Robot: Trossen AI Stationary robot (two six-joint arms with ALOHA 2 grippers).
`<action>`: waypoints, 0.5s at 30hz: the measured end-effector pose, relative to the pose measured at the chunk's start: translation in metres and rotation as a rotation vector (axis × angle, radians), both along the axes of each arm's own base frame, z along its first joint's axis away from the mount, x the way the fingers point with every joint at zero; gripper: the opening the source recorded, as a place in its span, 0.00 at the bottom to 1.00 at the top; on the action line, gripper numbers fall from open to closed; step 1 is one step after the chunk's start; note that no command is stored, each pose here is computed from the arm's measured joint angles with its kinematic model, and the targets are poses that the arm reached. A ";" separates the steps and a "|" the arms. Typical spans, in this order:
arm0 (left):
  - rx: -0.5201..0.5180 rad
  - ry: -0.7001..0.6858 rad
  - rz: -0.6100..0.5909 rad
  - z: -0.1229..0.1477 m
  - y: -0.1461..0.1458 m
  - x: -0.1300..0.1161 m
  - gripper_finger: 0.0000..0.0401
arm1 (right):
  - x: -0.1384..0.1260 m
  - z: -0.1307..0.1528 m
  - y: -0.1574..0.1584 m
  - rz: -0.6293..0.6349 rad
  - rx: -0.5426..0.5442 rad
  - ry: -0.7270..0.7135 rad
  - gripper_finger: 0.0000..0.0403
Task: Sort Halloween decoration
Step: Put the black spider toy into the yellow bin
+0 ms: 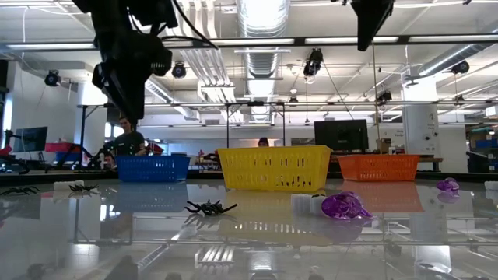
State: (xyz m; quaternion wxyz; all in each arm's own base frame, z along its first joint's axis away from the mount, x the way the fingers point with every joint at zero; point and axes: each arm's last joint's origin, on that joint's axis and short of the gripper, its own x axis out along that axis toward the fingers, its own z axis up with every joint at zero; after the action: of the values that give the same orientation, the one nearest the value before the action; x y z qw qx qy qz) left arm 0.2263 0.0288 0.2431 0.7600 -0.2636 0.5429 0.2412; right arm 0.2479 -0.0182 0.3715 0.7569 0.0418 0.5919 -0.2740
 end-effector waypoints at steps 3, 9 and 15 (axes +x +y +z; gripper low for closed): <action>-0.017 0.004 -0.009 0.000 -0.001 0.000 0.33 | -0.002 -0.007 0.000 0.001 0.000 0.026 0.27; -0.036 0.024 -0.037 -0.001 -0.010 -0.001 0.32 | -0.003 -0.015 0.000 -0.003 0.002 0.056 0.27; -0.040 0.074 -0.083 -0.002 -0.021 -0.005 0.32 | -0.004 -0.015 0.000 -0.004 0.002 0.054 0.27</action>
State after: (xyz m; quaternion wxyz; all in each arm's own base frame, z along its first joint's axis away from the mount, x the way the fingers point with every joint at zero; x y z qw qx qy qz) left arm 0.2211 0.0075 0.2409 0.7435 -0.2468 0.5856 0.2082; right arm 0.2443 -0.0181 0.3567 0.7401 0.0364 0.6123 -0.2758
